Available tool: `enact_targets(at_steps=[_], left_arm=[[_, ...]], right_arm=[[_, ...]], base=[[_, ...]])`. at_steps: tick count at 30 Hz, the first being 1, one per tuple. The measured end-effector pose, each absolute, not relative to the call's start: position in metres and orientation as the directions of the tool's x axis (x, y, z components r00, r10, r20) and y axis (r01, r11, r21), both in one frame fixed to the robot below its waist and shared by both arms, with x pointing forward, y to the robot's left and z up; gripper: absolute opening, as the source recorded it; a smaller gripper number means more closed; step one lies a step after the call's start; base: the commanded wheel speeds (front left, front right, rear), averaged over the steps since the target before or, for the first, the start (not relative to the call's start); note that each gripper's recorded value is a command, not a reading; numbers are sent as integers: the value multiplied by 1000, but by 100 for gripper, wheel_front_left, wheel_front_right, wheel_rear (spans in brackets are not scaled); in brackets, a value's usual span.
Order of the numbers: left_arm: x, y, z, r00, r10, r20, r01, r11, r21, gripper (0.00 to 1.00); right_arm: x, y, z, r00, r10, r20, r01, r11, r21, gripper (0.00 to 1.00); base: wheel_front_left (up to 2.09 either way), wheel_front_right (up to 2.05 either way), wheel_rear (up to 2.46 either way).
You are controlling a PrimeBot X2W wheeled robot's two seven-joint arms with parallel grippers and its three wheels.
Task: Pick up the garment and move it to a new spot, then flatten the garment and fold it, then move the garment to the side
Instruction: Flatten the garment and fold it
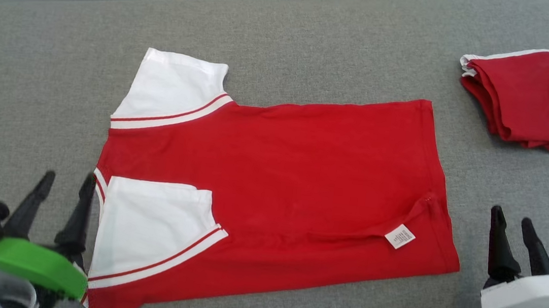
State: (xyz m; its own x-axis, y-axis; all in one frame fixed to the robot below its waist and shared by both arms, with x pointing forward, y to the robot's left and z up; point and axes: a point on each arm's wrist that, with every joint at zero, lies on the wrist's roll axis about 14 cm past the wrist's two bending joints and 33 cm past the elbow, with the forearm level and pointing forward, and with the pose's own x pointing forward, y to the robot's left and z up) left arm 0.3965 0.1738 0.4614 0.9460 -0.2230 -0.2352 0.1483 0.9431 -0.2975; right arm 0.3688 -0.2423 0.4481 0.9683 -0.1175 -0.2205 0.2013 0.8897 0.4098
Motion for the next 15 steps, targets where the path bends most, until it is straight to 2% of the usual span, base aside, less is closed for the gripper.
enact_targets(at_steps=[8,15], left_arm=[[497,147,481,919,-328,-218,293,939,-179,100],[559,126,436,866,-352,-356,314,936,-161,100]], right_arm=[[426,-214,481,992,-16,-122,60,931,361,100],[458,-197,464,987,53,-150,-2,947,322,100]], base=[[0,0,0],[0,0,0]])
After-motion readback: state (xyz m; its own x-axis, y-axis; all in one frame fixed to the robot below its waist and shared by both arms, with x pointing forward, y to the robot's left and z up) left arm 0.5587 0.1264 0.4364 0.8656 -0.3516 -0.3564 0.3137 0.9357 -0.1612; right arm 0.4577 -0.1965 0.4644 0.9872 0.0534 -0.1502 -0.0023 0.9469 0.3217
